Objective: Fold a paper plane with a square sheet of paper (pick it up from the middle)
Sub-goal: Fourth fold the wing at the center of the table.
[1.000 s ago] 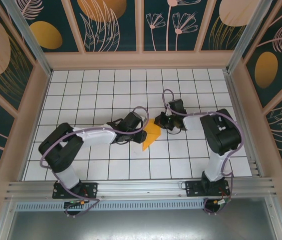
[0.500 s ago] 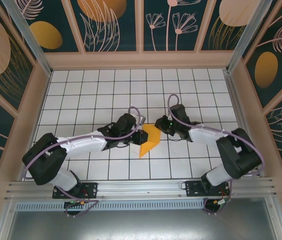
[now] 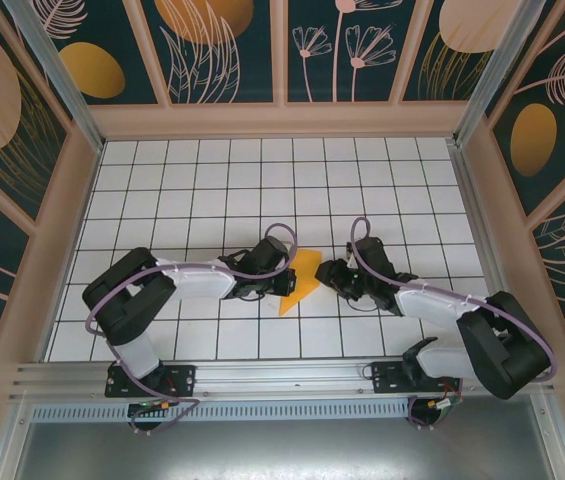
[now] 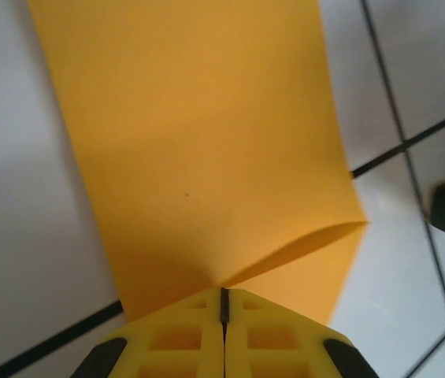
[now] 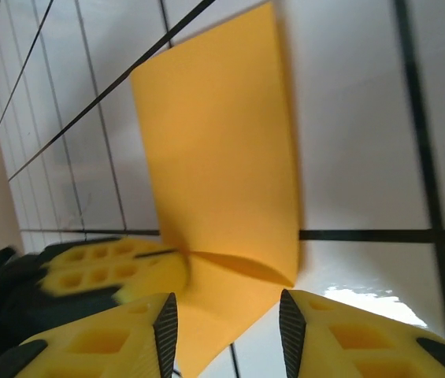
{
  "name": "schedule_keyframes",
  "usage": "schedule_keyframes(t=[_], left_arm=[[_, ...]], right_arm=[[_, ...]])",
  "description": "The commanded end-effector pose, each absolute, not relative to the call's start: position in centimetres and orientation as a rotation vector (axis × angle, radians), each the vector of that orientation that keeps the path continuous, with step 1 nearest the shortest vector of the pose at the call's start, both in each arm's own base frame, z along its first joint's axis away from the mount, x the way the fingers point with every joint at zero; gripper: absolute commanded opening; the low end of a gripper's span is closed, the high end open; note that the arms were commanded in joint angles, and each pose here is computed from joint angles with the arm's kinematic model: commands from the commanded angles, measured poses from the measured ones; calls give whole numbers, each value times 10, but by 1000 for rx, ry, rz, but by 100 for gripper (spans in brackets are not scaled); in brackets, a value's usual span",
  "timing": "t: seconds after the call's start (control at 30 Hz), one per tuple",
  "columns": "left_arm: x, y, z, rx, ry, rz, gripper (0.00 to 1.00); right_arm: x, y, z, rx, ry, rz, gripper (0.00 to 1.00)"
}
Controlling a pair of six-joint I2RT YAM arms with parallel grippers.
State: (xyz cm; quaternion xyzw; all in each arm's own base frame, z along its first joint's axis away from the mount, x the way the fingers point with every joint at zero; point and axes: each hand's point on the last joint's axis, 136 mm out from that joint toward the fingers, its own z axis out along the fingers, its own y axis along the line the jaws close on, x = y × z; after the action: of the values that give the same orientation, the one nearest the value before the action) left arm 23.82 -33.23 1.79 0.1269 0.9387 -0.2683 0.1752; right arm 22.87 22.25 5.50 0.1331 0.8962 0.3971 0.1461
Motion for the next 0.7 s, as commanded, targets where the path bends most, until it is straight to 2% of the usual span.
schedule_keyframes(t=[0.0, 0.67], left_arm=[[243, -325, 8, 342, 2683, -683, 5], [240, -318, 4, 346, 2685, -660, 5]], right_arm=[[224, 231, 55, 375, 2586, 1207, 44], [226, 242, 42, 422, 2630, 1214, 45]])
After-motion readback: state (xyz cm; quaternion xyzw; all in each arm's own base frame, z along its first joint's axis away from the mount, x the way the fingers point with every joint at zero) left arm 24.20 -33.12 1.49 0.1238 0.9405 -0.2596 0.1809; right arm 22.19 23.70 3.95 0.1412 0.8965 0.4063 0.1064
